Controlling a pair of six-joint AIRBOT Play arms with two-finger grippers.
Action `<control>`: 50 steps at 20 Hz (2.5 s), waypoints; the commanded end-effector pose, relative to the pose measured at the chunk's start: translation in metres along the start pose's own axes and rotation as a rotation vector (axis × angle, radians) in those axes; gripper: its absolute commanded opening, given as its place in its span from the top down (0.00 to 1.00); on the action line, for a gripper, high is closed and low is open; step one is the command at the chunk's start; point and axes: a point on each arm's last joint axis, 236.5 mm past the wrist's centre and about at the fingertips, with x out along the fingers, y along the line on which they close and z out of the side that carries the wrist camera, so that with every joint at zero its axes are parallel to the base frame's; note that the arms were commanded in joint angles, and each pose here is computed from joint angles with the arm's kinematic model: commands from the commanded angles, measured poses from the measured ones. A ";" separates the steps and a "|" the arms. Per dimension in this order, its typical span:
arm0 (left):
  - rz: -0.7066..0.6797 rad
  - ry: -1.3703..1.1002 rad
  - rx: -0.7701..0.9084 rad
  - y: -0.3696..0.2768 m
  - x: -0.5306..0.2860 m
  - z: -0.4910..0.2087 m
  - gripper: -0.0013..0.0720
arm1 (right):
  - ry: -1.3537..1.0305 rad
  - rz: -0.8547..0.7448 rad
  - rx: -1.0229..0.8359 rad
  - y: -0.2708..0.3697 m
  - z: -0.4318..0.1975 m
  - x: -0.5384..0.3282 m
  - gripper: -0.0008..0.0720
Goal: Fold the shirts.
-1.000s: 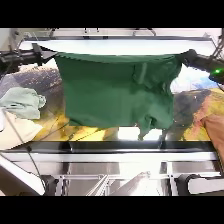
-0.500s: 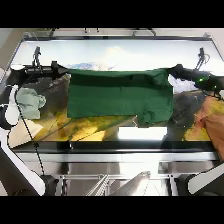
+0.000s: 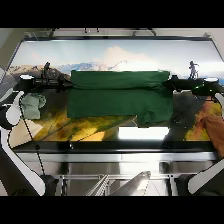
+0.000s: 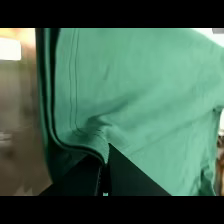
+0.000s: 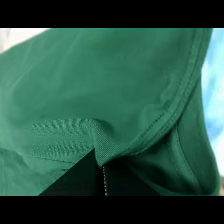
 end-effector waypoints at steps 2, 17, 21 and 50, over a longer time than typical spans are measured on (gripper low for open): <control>-0.056 0.107 -0.035 -0.015 -0.008 -0.021 0.58 | 0.034 0.005 0.017 0.002 -0.006 -0.005 0.74; 0.313 0.368 -0.274 0.022 -0.098 -0.143 0.58 | 0.162 -0.142 0.157 0.000 -0.105 -0.155 0.76; 0.355 0.382 -0.287 0.037 -0.059 -0.171 0.58 | 0.157 -0.153 0.187 0.005 -0.129 -0.157 0.61; 0.239 0.406 -0.156 -0.003 -0.131 -0.176 0.95 | 0.124 0.278 0.229 0.123 -0.186 -0.178 0.96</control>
